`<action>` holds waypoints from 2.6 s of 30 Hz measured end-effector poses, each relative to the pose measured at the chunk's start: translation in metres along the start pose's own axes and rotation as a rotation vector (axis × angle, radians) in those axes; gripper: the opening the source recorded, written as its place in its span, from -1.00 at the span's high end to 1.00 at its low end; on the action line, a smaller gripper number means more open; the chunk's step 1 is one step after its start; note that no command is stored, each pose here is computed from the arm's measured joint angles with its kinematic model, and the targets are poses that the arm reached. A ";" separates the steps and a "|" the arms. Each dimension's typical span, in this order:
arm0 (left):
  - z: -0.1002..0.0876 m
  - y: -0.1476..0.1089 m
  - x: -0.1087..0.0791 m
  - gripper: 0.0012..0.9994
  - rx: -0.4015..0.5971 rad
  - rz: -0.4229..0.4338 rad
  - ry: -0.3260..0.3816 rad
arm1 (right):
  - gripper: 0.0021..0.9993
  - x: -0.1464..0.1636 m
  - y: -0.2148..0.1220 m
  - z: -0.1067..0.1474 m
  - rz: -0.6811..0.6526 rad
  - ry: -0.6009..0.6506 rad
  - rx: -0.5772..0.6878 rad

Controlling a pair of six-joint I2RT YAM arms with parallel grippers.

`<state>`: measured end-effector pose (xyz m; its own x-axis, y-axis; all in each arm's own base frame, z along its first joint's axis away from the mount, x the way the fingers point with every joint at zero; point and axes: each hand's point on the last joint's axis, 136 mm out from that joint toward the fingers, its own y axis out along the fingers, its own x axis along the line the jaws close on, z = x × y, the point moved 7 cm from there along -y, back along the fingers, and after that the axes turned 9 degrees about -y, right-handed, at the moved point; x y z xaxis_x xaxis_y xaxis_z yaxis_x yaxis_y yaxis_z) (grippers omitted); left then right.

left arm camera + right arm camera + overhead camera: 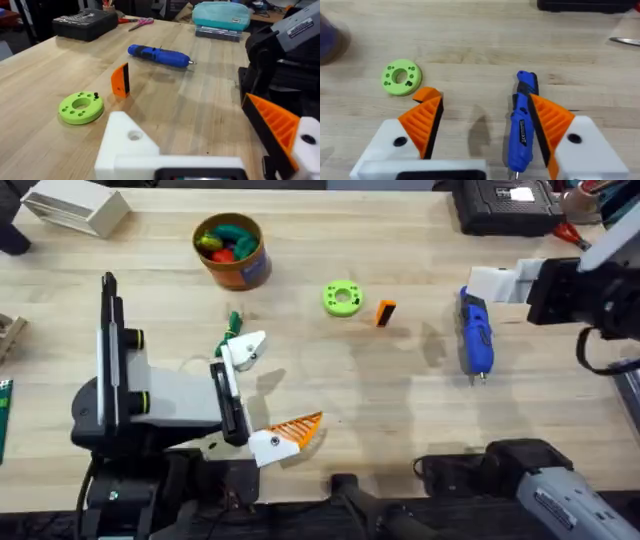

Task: Pick up the gripper from the table and insert it into the empty holder that is missing its gripper. Then pick up a screw, insert it into the mounting hole, and use the screwdriver to tighten it. Finally, clean up the table by picking up the vegetable and placing it into the bucket.

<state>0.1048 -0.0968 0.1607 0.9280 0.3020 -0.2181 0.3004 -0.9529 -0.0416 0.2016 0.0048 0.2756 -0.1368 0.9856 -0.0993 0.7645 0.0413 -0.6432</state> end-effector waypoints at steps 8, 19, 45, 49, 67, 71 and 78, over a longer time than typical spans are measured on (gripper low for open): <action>0.000 0.000 0.000 -0.97 0.000 0.000 0.000 | -0.98 0.000 0.000 0.000 0.000 0.000 0.000; 0.000 0.000 0.000 -0.97 0.000 0.000 0.000 | -0.98 0.000 0.000 0.003 -0.003 0.002 0.018; 0.000 0.000 0.000 -0.97 0.000 -0.001 0.000 | -0.90 0.113 0.067 -0.031 -0.163 0.010 0.564; 0.000 0.000 0.000 -0.97 0.000 -0.001 0.000 | -0.90 0.118 0.085 -0.035 -0.074 0.103 0.689; 0.000 0.000 0.000 -0.97 -0.001 -0.003 0.001 | -0.90 0.130 0.127 -0.026 -0.015 0.191 0.745; 0.000 0.000 0.000 -0.97 -0.001 -0.004 0.001 | -0.90 0.128 0.133 -0.010 -0.001 0.187 0.778; 0.000 0.000 0.000 -0.97 -0.001 -0.004 0.000 | -0.88 0.128 0.144 0.000 0.001 0.200 0.760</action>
<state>0.1052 -0.0966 0.1607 0.9270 0.3056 -0.2176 0.3040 -0.9518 -0.0419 0.2944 0.1372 0.1700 0.0345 0.9994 -0.0083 0.1141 -0.0122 -0.9934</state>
